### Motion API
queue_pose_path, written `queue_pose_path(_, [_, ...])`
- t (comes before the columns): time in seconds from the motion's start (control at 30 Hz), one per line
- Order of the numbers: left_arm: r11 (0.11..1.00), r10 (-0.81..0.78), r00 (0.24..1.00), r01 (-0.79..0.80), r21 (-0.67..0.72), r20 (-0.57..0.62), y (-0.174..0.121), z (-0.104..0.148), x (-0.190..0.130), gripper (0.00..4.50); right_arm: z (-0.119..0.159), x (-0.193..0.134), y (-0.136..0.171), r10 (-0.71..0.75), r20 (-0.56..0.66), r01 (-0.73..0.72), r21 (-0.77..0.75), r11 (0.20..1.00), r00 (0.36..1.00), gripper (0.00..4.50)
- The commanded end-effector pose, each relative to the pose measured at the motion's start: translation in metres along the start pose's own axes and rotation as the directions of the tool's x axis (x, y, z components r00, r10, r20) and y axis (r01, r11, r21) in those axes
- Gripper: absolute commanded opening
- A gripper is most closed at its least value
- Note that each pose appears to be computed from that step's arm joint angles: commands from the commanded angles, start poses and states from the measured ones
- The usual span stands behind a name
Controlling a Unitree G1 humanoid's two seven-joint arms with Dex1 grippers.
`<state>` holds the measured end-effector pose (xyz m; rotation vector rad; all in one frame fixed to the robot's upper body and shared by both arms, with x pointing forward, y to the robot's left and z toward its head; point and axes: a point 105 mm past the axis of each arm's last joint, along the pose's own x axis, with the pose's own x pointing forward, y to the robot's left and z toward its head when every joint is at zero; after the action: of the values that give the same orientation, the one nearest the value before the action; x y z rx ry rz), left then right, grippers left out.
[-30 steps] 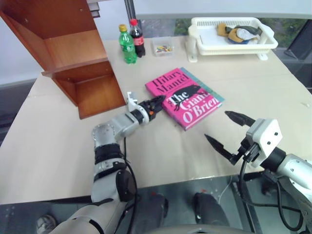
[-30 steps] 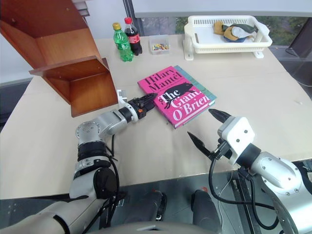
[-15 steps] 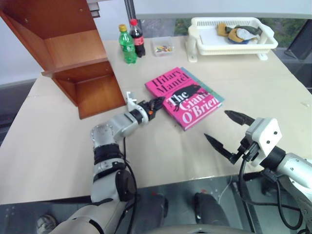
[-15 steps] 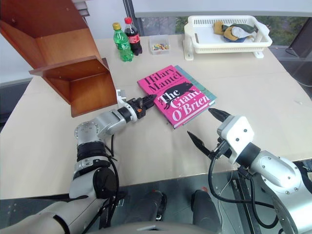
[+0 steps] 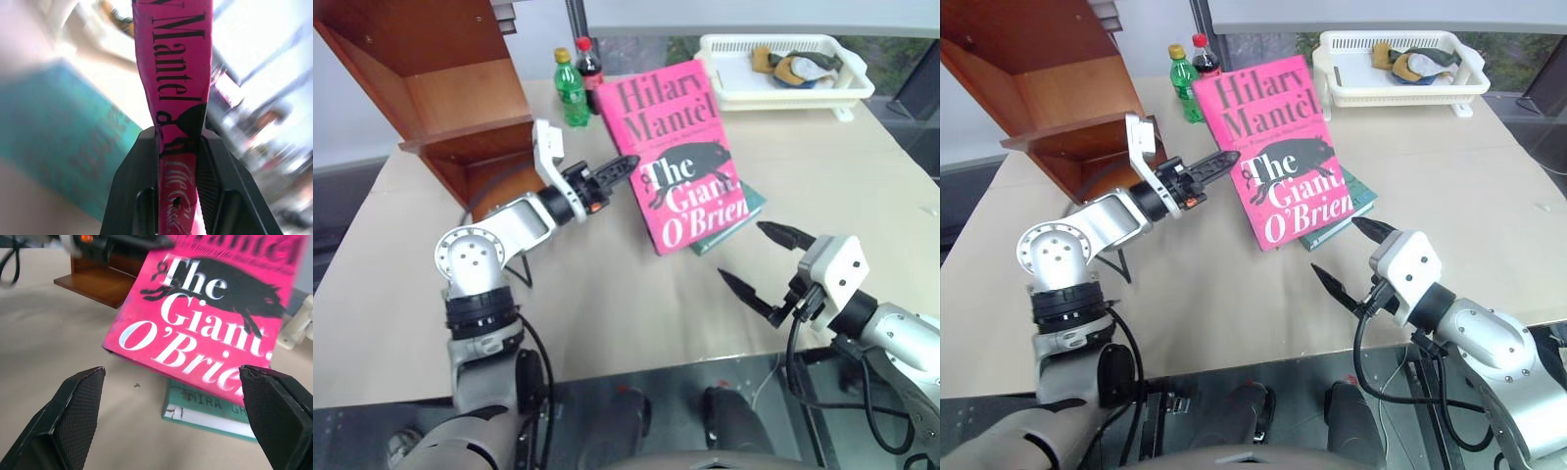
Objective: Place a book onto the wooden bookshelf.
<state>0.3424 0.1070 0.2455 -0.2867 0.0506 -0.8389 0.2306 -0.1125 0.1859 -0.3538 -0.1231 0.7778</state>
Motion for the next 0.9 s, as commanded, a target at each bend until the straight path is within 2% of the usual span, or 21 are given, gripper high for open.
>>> queue_pose_path(0.03, [0.868, -0.092, 0.995, 0.066, 0.492, 0.028, -0.035, 0.022, 0.000, 0.88, 0.009, 0.003, 0.001, 0.014, 0.050, -0.013, -0.028, 1.000, 0.999, 4.50])
queue_pose_path(0.07, [0.749, -0.080, 0.996, 0.032, 0.662, 0.042, -0.038, 0.030, -0.001, 0.88, 0.010, 0.005, 0.000, 0.017, 0.057, -0.015, -0.031, 0.999, 0.998, 4.50])
queue_pose_path(0.1, [0.593, -0.070, 0.996, -0.004, 0.805, 0.057, -0.043, 0.039, -0.002, 0.88, 0.011, 0.007, -0.001, 0.016, 0.069, -0.014, -0.037, 0.999, 0.998, 4.50])
queue_pose_path(0.17, [0.293, -0.061, 0.994, -0.065, 0.954, 0.086, -0.050, 0.054, -0.004, 0.88, 0.016, 0.010, -0.005, 0.011, 0.094, -0.007, -0.043, 0.999, 0.995, 4.50])
queue_pose_path(0.27, [-0.022, -0.062, 0.988, -0.141, 0.990, 0.139, -0.054, 0.079, -0.007, 0.88, 0.021, 0.014, -0.009, 0.004, 0.125, 0.002, -0.048, 0.999, 0.992, 4.50])
queue_pose_path(0.37, [-0.231, -0.032, 0.989, -0.150, 0.961, 0.147, -0.055, 0.103, -0.009, 0.88, 0.023, 0.017, -0.013, 0.010, 0.140, -0.001, -0.058, 0.998, 0.990, 4.50])
queue_pose_path(0.43, [-0.321, 0.026, 0.987, -0.143, 0.936, 0.159, -0.051, 0.123, -0.011, 0.88, 0.025, 0.021, -0.018, 0.013, 0.153, -0.004, -0.065, 0.998, 0.988, 4.50])
queue_pose_path(0.53, [-0.401, 0.133, 0.978, -0.096, 0.911, 0.161, -0.040, 0.145, -0.021, 0.88, 0.025, 0.030, -0.027, 0.024, 0.179, -0.010, -0.078, 0.997, 0.984, 4.50])
queue_pose_path(0.6, [-0.417, 0.213, 0.967, -0.039, 0.908, 0.140, -0.031, 0.151, -0.030, 0.88, 0.025, 0.036, -0.033, 0.033, 0.193, -0.015, -0.095, 0.995, 0.981, 4.50])
queue_pose_path(0.67, [-0.397, 0.289, 0.950, 0.009, 0.918, 0.115, -0.023, 0.153, -0.039, 0.88, 0.025, 0.041, -0.038, 0.036, 0.206, -0.013, -0.108, 0.994, 0.978, 4.50])
queue_pose_path(0.73, [-0.306, 0.367, 0.926, 0.032, 0.951, 0.087, -0.020, 0.159, -0.053, 0.88, 0.028, 0.045, -0.047, 0.036, 0.224, -0.007, -0.131, 0.991, 0.974, 4.50])
queue_pose_path(0.9, [-0.228, 0.515, 0.857, 0.100, 0.969, 0.033, -0.015, 0.170, -0.084, 0.88, 0.029, 0.048, -0.062, 0.058, 0.231, -0.017, -0.179, 0.984, 0.971, 4.50])
